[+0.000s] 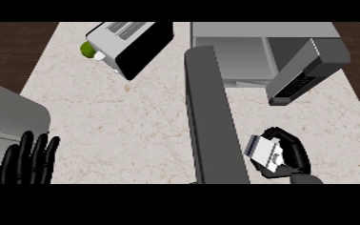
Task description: Pick up the milk, place it into the microwave and close the microwave
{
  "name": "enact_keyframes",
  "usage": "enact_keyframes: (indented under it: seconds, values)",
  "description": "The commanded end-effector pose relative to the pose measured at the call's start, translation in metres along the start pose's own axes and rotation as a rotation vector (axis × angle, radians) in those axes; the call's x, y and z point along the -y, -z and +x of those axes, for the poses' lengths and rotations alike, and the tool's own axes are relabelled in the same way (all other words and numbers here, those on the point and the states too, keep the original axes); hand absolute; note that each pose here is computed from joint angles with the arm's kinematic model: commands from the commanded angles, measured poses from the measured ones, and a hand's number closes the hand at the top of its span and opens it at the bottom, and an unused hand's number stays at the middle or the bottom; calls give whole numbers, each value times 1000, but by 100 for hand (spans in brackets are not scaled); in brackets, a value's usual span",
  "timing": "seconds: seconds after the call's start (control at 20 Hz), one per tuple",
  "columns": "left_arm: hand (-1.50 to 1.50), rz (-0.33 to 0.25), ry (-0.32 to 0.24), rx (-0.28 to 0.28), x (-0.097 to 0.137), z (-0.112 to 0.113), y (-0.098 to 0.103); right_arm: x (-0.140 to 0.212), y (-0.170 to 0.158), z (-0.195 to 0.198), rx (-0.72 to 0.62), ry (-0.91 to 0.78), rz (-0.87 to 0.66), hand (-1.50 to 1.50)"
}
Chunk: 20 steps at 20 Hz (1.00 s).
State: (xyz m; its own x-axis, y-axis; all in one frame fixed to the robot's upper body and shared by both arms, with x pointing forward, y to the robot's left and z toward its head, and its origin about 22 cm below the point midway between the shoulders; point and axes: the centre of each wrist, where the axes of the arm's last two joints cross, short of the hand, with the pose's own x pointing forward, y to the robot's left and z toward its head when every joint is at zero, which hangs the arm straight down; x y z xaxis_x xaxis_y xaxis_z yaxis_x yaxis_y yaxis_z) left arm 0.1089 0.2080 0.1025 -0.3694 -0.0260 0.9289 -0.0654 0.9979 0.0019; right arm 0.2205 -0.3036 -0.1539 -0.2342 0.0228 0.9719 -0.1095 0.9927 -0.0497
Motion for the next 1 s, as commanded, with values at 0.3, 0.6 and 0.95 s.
enact_keyframes:
  seconds: [0.3,0.6,0.95]
  values:
    - [-150,18,5,-28,-16,-11,-6,-36,39,24,149,21,-10,150]
    - [-150,15,7,-27,-16,2,-5,-83,92,70,187,-30,39,150]
    - [-150,18,1,-48,-16,-9,-13,-94,149,69,84,-237,-46,150]
